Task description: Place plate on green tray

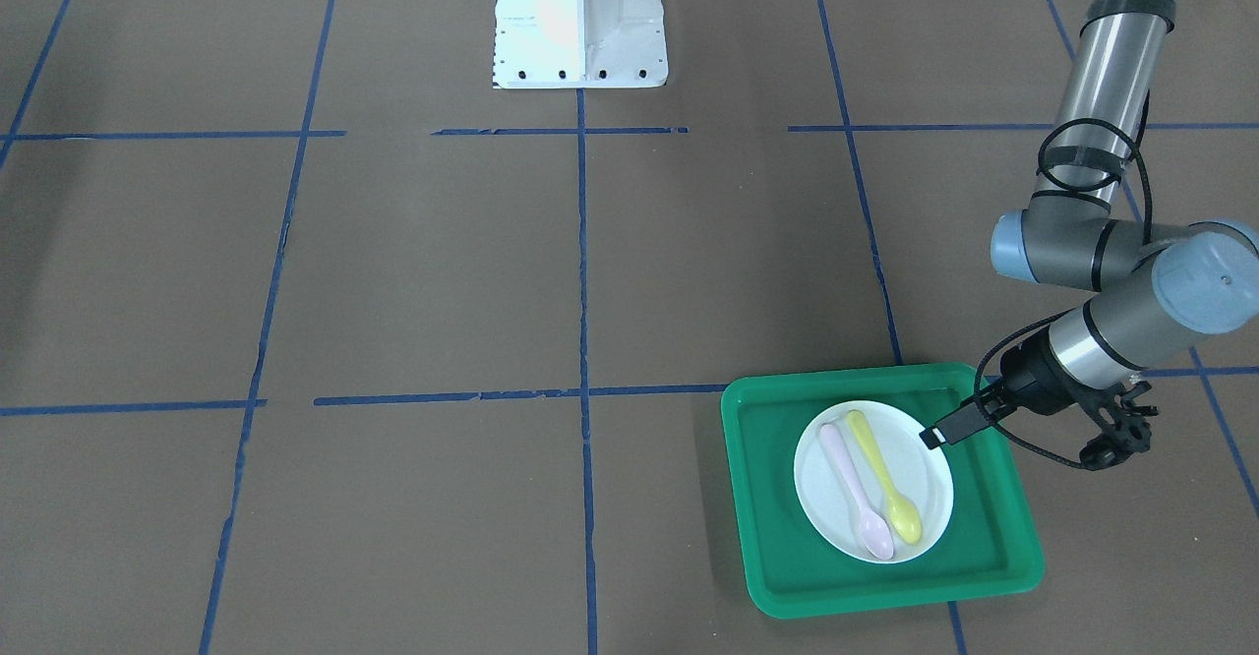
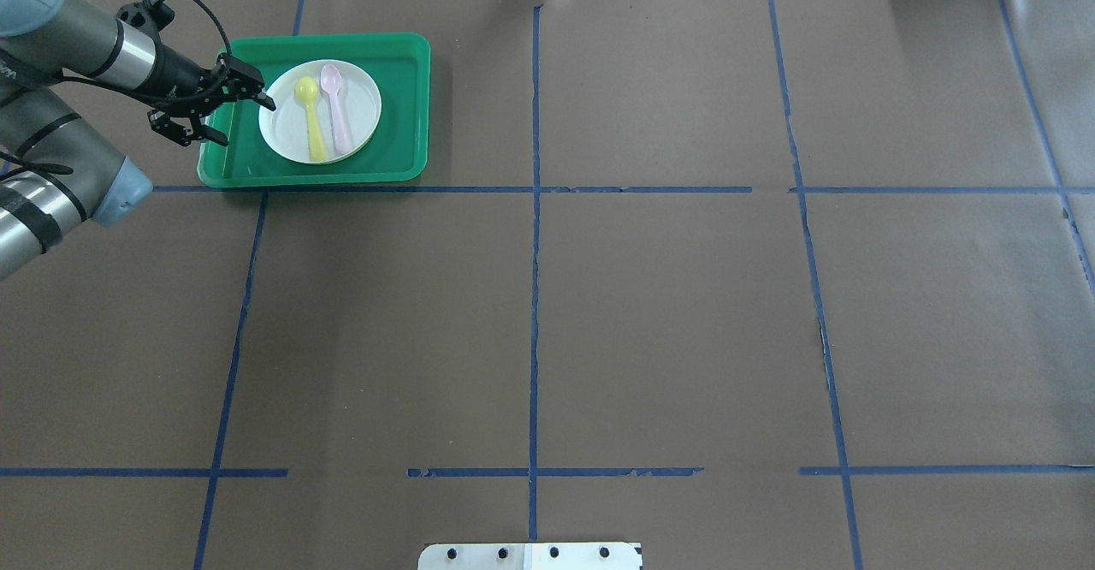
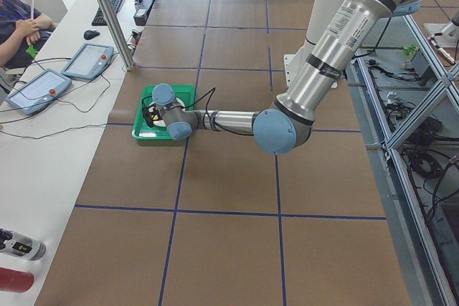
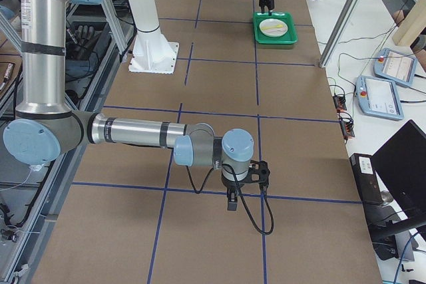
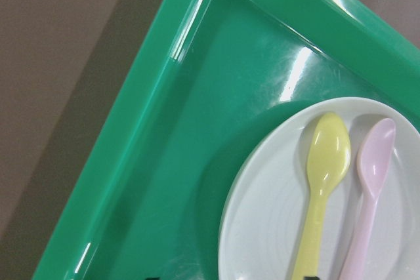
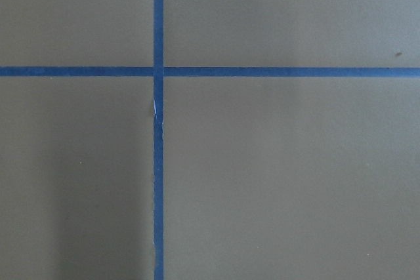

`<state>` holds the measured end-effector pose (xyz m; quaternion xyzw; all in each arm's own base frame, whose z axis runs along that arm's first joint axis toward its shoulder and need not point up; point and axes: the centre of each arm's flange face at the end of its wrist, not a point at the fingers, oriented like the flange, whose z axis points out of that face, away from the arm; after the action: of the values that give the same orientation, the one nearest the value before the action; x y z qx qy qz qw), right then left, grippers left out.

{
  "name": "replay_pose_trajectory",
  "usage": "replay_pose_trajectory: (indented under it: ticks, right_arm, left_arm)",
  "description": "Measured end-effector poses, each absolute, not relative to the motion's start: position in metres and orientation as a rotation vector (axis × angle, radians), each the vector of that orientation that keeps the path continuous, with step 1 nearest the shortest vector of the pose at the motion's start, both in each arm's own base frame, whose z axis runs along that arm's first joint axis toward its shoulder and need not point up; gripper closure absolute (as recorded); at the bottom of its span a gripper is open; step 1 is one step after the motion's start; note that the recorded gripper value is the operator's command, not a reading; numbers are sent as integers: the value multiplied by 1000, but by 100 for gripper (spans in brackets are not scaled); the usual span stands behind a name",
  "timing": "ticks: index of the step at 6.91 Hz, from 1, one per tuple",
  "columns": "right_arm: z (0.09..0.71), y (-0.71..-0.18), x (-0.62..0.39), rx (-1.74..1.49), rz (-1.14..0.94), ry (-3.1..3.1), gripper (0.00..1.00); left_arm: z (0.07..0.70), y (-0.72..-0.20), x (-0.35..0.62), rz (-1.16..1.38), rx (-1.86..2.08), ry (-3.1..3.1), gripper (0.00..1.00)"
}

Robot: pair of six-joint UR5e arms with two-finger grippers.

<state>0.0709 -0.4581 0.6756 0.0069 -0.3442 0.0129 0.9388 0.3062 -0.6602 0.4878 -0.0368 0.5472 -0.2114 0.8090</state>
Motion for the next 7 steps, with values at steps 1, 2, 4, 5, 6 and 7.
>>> replay_pose_trajectory:
  ticks: [1,2,4,5,6,7]
  right_arm:
    - [676,-458,71,14,26,-703,0]
    - [676,-458,71,14,26,-703,0]
    - [676,-458,71,15,26,-703,0]
    - [676,-458,71,15,26,-703,0]
    - [675,-458,71,15,26,-703,0]
    - [675,-459,71,15,26,-703,0]
  left_arm:
    - [480,-654,291,-420,-41,1173,0]
    - [470,-649,268,-383,2,1158,0]
    - [431,-642,212,-273,103,1076,0]
    - [419,-631,179,-202,167,1035,0]
    - [419,-616,143,-117,247,994,0]
    - [431,-603,105,-40,324,949,0]
